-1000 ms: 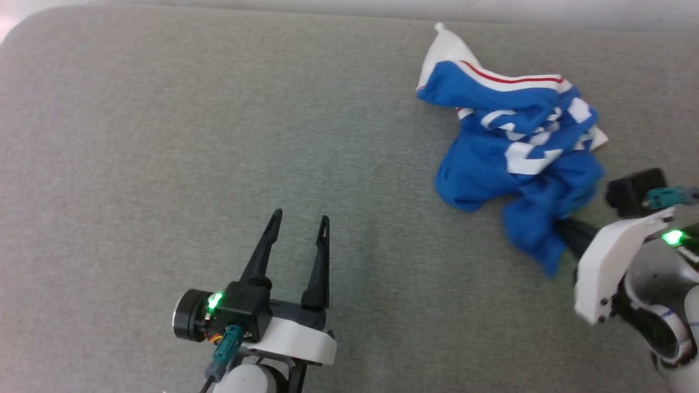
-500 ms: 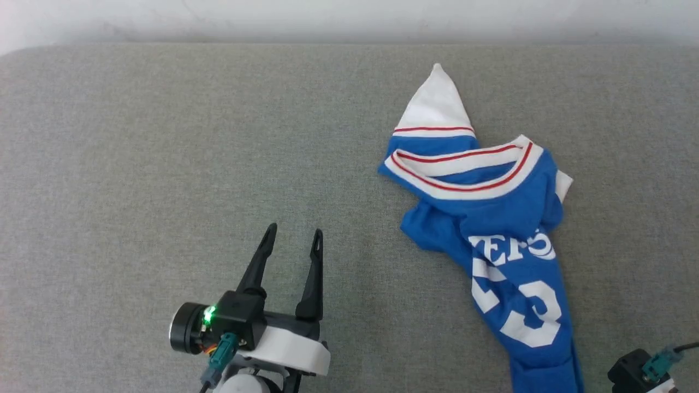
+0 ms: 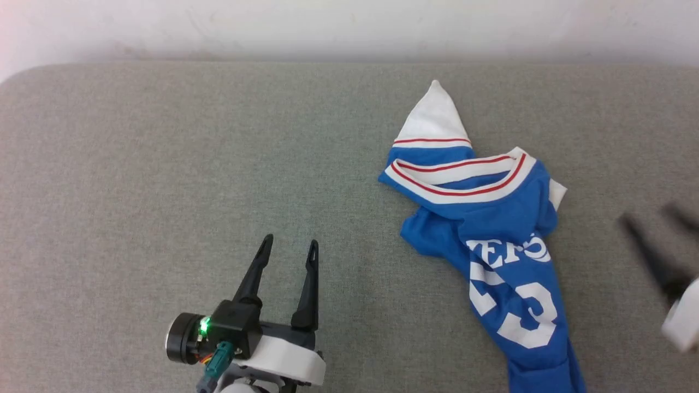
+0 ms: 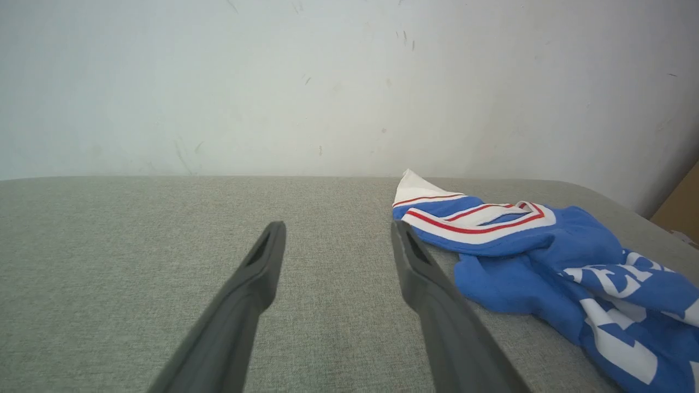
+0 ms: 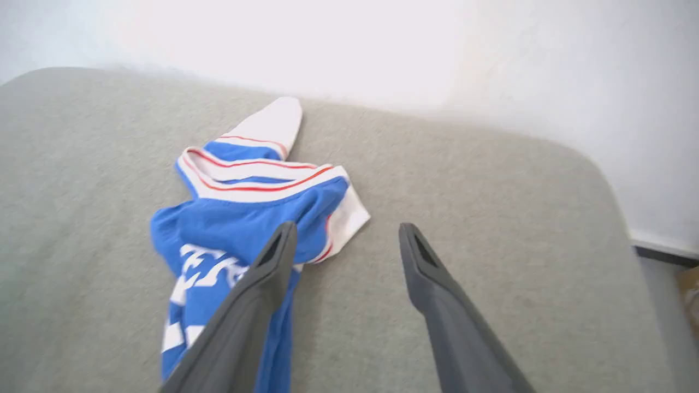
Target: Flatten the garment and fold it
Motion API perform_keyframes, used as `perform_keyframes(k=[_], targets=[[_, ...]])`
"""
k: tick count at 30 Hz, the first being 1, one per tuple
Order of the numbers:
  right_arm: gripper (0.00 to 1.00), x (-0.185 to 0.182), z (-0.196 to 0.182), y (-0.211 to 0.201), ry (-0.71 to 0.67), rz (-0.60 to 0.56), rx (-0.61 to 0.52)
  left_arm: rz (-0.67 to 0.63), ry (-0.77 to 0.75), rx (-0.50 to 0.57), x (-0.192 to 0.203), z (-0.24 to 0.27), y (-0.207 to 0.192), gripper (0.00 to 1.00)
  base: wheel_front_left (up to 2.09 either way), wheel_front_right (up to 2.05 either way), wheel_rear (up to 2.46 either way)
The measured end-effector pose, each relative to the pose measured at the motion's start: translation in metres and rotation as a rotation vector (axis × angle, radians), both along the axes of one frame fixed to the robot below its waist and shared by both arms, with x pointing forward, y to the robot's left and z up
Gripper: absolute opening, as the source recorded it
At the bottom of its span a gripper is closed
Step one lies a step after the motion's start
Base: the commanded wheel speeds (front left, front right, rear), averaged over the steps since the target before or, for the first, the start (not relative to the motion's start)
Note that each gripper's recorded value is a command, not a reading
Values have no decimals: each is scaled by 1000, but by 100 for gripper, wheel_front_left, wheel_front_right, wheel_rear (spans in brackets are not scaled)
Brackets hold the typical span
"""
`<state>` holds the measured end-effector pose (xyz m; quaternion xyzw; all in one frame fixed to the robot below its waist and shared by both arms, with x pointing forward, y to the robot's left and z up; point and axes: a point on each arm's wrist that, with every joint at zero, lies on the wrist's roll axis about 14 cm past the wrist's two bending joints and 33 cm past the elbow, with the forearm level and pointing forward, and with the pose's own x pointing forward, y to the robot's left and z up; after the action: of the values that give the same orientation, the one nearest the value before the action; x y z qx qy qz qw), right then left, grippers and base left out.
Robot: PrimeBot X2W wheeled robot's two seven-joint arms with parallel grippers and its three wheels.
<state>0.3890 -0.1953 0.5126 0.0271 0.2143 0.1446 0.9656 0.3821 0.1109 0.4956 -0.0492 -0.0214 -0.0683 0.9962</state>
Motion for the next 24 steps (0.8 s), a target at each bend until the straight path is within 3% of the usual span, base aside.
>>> perform_keyframes(k=[2,4,11,20,21,22,23,24], targets=[[100,22,18,-22,-107,-69,-102,-1,6,-2,0,-2,0,100,0,0,0],[100,40,22,-34,-150,-124,-128,-2,14,-4,2,-5,-1,100,0,0,0],[100,79,-38,-38,9,-116,-222,-7,25,5,21,-13,-4,100,0,0,0],[100,98,-123,-6,224,17,-240,7,73,20,37,-35,-1,100,0,0,0],[93,98,-130,-2,241,29,-234,13,77,23,38,-37,1,100,0,0,0],[42,100,-134,1,253,36,-228,21,82,26,38,-39,3,100,0,0,0],[0,101,-138,2,266,40,-228,32,88,29,37,-40,6,100,0,0,0],[0,103,-141,3,282,44,-230,39,92,32,37,-41,8,100,0,0,0]])
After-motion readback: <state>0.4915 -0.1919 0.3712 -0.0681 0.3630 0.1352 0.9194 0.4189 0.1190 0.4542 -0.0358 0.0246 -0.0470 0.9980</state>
